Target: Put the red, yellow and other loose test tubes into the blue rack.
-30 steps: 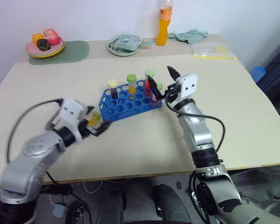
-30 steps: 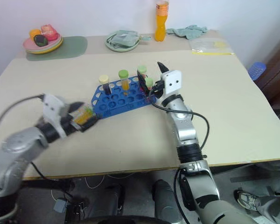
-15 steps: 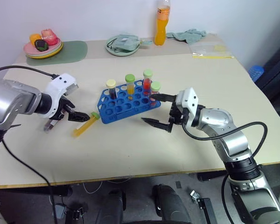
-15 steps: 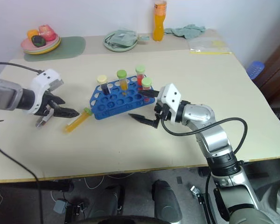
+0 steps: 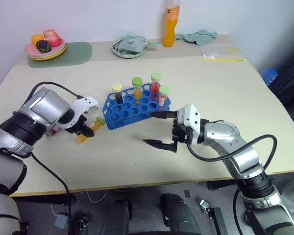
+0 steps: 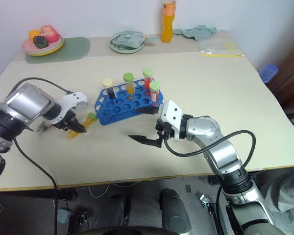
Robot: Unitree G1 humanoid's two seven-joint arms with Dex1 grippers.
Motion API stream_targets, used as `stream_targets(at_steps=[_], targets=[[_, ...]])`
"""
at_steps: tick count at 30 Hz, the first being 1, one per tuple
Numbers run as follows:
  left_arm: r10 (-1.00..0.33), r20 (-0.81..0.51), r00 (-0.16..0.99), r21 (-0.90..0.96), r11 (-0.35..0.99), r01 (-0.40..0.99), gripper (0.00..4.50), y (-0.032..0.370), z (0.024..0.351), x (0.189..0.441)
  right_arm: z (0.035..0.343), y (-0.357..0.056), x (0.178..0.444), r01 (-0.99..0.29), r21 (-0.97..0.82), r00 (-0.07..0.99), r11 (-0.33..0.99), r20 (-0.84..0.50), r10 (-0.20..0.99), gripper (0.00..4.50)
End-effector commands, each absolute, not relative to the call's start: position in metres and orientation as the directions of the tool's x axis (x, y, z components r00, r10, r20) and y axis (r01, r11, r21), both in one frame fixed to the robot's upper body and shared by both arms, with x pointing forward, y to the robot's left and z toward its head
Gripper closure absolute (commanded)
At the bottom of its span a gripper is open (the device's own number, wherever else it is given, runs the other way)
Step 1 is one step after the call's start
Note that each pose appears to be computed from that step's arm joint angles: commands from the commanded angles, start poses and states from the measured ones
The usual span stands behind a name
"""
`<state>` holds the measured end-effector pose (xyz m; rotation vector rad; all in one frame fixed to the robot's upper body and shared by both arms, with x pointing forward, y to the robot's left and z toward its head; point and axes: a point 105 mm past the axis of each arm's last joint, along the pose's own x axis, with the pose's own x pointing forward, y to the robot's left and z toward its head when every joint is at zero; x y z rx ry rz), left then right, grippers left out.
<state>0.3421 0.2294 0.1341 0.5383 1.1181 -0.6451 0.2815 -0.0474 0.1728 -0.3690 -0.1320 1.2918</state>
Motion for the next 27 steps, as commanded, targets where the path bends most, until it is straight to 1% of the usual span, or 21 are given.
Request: stream_targets(at_steps=[1, 3, 4, 6, 7, 9, 10, 11, 12, 13, 15, 18, 19, 21, 22, 24, 26, 27], targets=[[-0.197, -0.914, 0.356, 0.144, 0.66, 0.737, 3.8, 0.249, 0.155, 0.339, 0.182, -0.043, 0.274, -0.903, -0.372, 0.263, 0.215, -0.083, 0.961, 0.0], [-0.214, -0.888, 0.407, 0.181, 0.651, 0.737, 3.8, 0.267, 0.171, 0.335, 0.182, -0.045, 0.274, -0.901, -0.371, 0.272, 0.224, -0.082, 0.959, 0.0], [-0.244, -0.858, 0.451, 0.21, 0.635, 0.743, 3.8, 0.272, 0.18, 0.335, 0.183, -0.046, 0.274, -0.901, -0.369, 0.276, 0.229, -0.081, 0.958, 0.0], [-0.343, -0.757, 0.556, 0.271, 0.61, 0.745, 3.8, 0.275, 0.202, 0.336, 0.182, -0.047, 0.274, -0.901, -0.363, 0.284, 0.236, -0.082, 0.955, 0.0], [-0.404, -0.678, 0.614, 0.294, 0.617, 0.73, 3.8, 0.276, 0.217, 0.335, 0.18, -0.049, 0.275, -0.902, -0.358, 0.289, 0.242, -0.085, 0.954, 0.0], [-0.569, -0.418, 0.708, 0.406, 0.58, 0.706, 3.8, 0.261, 0.254, 0.328, 0.175, -0.051, 0.278, -0.903, -0.34, 0.31, 0.264, -0.088, 0.947, 0.0], [-0.634, -0.297, 0.714, 0.419, 0.585, 0.694, 3.8, 0.251, 0.266, 0.319, 0.172, -0.052, 0.281, -0.9, -0.328, 0.329, 0.286, -0.083, 0.941, 0.0], [-0.699, -0.175, 0.694, 0.375, 0.604, 0.703, 3.8, 0.235, 0.273, 0.31, 0.169, -0.053, 0.287, -0.894, -0.311, 0.361, 0.324, -0.068, 0.93, 0.0], [-0.729, -0.086, 0.679, 0.33, 0.622, 0.71, 3.8, 0.219, 0.274, 0.302, 0.167, -0.054, 0.293, -0.886, -0.293, 0.391, 0.359, -0.055, 0.919, 0.0], [-0.73, -0.014, 0.683, 0.294, 0.65, 0.701, 3.8, 0.204, 0.272, 0.298, 0.165, -0.055, 0.298, -0.876, -0.282, 0.419, 0.391, -0.044, 0.907, 0.0], [-0.689, 0.072, 0.721, 0.331, 0.699, 0.635, 3.8, 0.17, 0.26, 0.298, 0.161, -0.059, 0.307, -0.849, -0.28, 0.475, 0.448, -0.032, 0.879, 0.0], [-0.574, 0.203, 0.793, 0.383, 0.792, 0.476, 3.8, 0.12, 0.241, 0.307, 0.154, -0.069, 0.318, -0.799, -0.259, 0.564, 0.543, -0.01, 0.826, 0.0], [-0.53, 0.227, 0.817, 0.413, 0.812, 0.412, 3.8, 0.106, 0.232, 0.311, 0.153, -0.074, 0.322, -0.78, -0.244, 0.594, 0.577, 0.004, 0.805, 0.0], [-0.468, 0.294, 0.833, 0.427, 0.844, 0.323, 3.8, 0.078, 0.22, 0.316, 0.152, -0.084, 0.329, -0.737, -0.224, 0.65, 0.638, 0.026, 0.76, 0.0], [-0.436, 0.319, 0.841, 0.416, 0.862, 0.289, 3.8, 0.068, 0.215, 0.319, 0.152, -0.09, 0.331, -0.718, -0.217, 0.671, 0.661, 0.032, 0.74, 0.0], [-0.407, 0.353, 0.843, 0.358, 0.891, 0.28, 3.8, 0.055, 0.209, 0.323, 0.152, -0.098, 0.333, -0.692, -0.211, 0.7, 0.69, 0.039, 0.713, 0.0], [-0.361, 0.368, 0.857, 0.344, 0.909, 0.235, 3.8, 0.058, 0.205, 0.331, 0.152, -0.101, 0.334, -0.679, -0.206, 0.713, 0.705, 0.041, 0.7, 0.0], [-0.355, 0.358, 0.863, 0.324, 0.915, 0.242, 3.8, 0.059, 0.202, 0.335, 0.151, -0.103, 0.334, -0.676, -0.206, 0.717, 0.708, 0.041, 0.696, 0.0]])
